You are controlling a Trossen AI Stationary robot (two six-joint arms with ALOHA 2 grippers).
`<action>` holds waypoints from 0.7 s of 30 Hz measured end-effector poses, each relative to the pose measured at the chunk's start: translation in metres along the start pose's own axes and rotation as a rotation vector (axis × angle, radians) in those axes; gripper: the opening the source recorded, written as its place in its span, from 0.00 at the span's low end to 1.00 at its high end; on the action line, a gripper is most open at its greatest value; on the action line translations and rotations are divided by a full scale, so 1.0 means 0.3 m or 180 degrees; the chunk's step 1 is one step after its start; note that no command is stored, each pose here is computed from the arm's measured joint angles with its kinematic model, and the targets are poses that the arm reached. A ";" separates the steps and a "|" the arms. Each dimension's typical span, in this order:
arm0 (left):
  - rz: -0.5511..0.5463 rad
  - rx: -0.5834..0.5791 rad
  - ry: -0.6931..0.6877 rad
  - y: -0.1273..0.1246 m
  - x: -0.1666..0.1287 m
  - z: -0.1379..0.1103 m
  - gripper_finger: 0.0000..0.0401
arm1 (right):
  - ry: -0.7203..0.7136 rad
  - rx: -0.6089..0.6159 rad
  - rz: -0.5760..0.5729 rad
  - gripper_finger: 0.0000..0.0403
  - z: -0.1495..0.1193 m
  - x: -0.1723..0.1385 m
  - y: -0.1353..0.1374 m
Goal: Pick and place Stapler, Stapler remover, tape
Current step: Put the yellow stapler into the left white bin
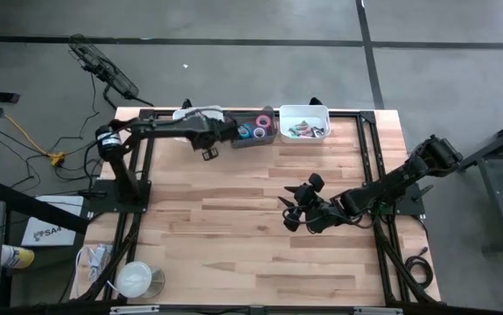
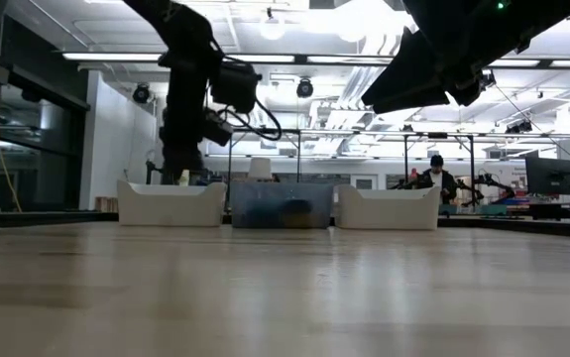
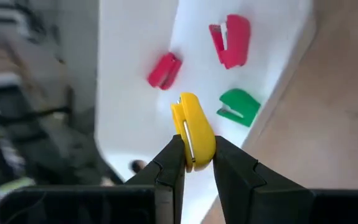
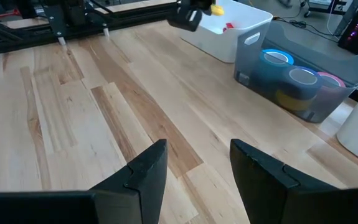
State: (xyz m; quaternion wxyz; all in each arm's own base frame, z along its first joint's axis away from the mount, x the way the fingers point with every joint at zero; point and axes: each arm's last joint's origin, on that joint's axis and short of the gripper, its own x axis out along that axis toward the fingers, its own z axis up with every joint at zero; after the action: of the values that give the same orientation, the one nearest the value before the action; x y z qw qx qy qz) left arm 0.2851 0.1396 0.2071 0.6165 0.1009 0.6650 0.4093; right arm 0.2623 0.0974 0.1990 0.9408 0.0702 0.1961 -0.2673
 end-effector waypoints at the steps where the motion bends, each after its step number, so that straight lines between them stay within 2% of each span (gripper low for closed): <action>1: -0.0091 -0.0091 0.0031 0.013 0.014 0.001 0.16 | 0.0001 -0.0001 0.0002 0.42 0.000 0.000 0.000; 4: -0.0235 -0.0292 0.0126 0.049 0.051 0.000 0.16 | 0.0003 -0.0002 0.0004 0.42 0.000 0.000 0.000; 13: -0.0570 -0.0568 0.0201 0.102 0.106 0.001 0.16 | 0.0010 -0.0033 0.0000 0.42 -0.001 0.000 -0.001; 21: -0.0613 -0.0481 0.0078 0.101 0.104 0.014 0.24 | 0.0018 -0.0034 0.0011 0.42 -0.001 0.000 0.000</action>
State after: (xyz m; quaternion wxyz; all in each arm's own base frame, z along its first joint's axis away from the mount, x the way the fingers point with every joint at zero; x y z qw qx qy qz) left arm 0.2710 0.1808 0.2048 0.6506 -0.0153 0.6464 0.3984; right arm 0.2622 0.0975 0.1986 0.9411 0.0663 0.2001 -0.2644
